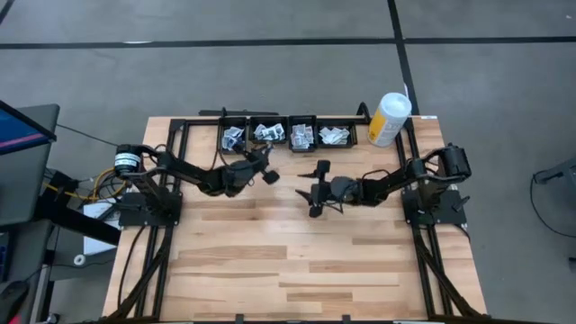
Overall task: Pick & Place First Aid Supplies
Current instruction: Put the black towelette pack into the middle left black bin
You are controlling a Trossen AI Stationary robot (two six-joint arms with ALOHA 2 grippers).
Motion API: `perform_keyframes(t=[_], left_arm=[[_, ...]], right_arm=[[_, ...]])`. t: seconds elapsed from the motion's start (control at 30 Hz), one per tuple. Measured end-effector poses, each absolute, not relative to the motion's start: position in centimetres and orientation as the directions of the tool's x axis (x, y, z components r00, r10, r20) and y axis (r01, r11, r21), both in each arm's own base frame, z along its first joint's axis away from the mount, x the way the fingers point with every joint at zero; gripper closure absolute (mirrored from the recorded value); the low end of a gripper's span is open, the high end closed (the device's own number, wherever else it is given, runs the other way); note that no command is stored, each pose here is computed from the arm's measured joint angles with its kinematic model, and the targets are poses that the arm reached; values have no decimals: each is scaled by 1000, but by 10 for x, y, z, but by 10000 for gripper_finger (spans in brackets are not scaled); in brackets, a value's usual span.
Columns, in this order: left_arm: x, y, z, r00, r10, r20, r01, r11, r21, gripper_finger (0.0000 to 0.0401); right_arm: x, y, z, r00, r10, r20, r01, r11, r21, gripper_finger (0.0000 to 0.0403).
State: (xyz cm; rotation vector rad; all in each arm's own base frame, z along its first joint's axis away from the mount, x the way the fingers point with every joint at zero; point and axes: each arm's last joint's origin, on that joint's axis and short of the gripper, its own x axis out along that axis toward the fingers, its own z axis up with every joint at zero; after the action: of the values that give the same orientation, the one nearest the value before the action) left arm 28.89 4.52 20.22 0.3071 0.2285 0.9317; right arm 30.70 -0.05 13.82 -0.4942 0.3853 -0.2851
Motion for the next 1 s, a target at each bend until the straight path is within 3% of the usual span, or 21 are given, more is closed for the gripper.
perform_keyframes(t=[0.3,1.0], left_arm=[[270,86,201,506,860,-65,-797,495,347,361],[239,167,208,716,698,-8,-669,690,278,362]], right_arm=[[309,-40,151,922,-347,-170,179,772,-609,163],[309,-142,199,893,-446,65,375,657,-654,163]])
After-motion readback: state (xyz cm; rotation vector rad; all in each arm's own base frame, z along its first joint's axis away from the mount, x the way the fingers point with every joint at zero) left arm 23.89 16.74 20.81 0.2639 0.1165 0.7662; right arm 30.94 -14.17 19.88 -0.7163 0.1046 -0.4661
